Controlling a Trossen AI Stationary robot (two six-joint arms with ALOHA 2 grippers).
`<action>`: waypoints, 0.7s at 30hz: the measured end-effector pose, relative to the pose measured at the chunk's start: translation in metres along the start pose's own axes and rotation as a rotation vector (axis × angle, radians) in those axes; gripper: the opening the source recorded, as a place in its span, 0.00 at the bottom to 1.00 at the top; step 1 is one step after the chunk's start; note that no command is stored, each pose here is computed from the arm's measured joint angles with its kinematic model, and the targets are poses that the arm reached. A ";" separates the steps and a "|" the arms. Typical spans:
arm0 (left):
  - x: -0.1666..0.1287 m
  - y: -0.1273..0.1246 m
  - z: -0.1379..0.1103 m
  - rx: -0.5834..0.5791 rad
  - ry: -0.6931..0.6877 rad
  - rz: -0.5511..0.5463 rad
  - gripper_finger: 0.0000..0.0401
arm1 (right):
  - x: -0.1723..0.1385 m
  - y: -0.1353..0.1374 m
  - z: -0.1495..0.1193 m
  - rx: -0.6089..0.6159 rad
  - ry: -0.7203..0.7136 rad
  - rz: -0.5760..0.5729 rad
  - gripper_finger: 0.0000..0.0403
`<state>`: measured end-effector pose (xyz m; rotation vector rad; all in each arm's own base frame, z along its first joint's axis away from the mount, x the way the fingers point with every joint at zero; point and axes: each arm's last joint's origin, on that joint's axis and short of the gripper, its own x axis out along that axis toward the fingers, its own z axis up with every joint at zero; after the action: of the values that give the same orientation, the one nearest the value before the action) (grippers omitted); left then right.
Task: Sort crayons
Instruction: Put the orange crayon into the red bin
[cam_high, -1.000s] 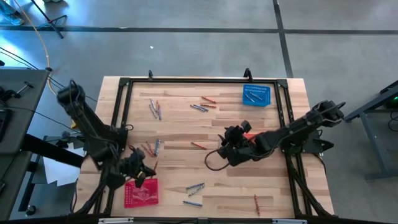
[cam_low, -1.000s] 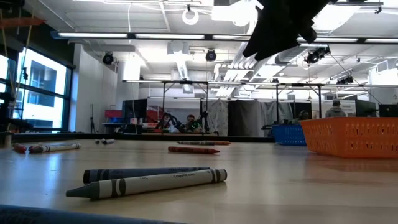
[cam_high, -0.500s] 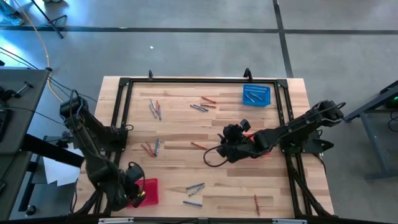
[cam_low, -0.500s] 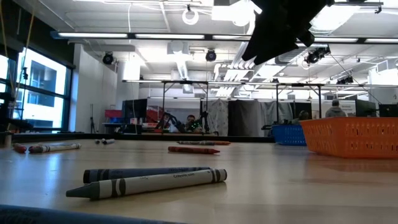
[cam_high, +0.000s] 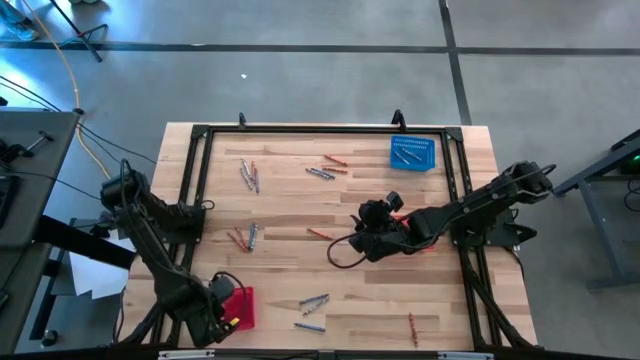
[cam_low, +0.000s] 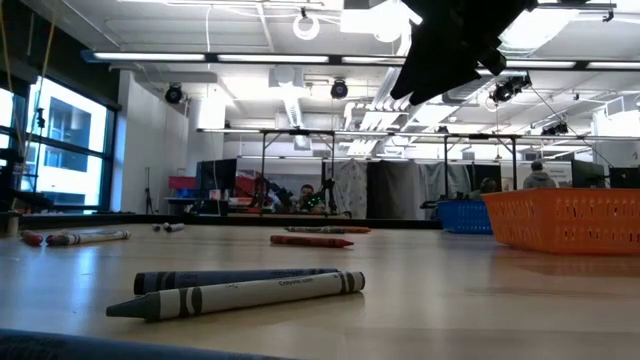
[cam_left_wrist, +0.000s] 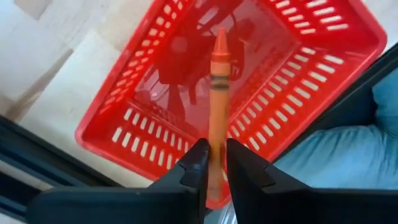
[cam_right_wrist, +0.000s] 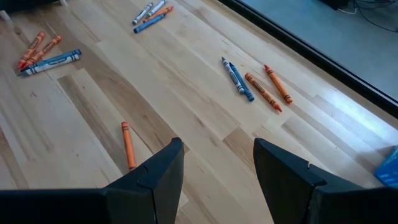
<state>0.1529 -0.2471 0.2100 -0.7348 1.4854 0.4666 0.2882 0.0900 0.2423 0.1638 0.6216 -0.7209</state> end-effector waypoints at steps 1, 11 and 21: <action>0.000 0.000 0.000 0.000 -0.008 0.000 0.12 | 0.000 0.000 0.000 0.000 0.000 0.000 0.47; -0.001 0.000 0.007 0.068 -0.033 0.004 0.14 | 0.000 0.000 0.000 0.000 0.002 0.002 0.47; -0.010 -0.007 0.053 0.226 -0.198 -0.045 0.14 | 0.000 0.001 -0.001 0.000 0.028 0.026 0.47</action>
<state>0.1953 -0.2140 0.2178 -0.5266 1.3083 0.3212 0.2883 0.0908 0.2416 0.1825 0.6454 -0.6942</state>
